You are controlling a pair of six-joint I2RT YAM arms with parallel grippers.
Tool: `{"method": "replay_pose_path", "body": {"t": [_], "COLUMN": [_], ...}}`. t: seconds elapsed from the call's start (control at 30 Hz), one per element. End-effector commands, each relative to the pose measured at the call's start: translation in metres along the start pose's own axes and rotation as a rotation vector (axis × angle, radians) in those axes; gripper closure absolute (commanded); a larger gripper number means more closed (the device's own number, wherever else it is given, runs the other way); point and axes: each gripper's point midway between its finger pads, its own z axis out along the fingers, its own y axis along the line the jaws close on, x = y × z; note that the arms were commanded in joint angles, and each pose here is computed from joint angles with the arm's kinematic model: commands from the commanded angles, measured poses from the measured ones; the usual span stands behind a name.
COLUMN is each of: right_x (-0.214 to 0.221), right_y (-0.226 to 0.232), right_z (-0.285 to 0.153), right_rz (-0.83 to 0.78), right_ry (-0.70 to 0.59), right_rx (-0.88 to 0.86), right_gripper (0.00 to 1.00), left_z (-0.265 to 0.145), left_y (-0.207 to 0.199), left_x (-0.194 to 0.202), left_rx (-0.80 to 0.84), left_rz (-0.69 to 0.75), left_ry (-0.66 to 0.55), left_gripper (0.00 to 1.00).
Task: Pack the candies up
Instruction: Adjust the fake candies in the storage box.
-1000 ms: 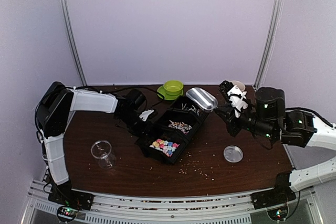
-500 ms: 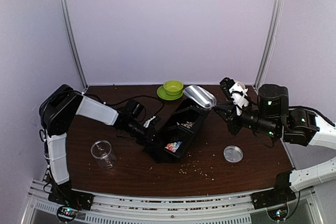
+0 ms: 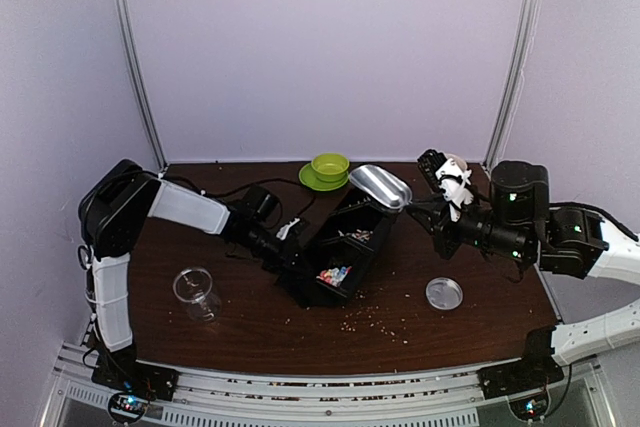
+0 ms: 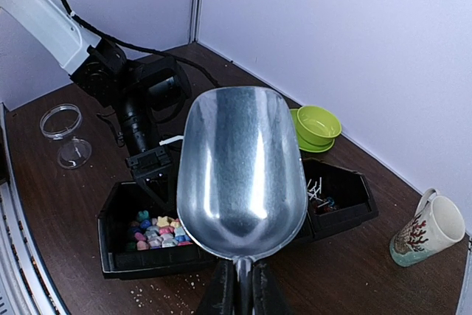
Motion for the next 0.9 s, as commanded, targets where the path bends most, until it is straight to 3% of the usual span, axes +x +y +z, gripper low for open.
{"method": "replay_pose_path", "body": {"t": [0.0, 0.53, 0.87], "right_x": [-0.008, 0.025, 0.062], "right_y": [-0.001, 0.042, 0.092], "right_z": [-0.004, 0.013, 0.027], "right_rz": [-0.011, -0.107, -0.203], "right_ry": [0.008, 0.259, 0.563], "right_rx": [-0.001, -0.187, -0.28], "right_gripper": [1.0, 1.0, 1.0], "left_z": [-0.031, -0.077, -0.091], "left_y": [-0.039, 0.0, 0.009], "left_x": [-0.029, -0.017, -0.027], "left_rx": [-0.039, -0.435, -0.54], "left_rz": [0.244, 0.266, 0.289], "left_ry": [-0.078, -0.055, -0.099], "left_gripper": [1.0, 1.0, 1.0]}}
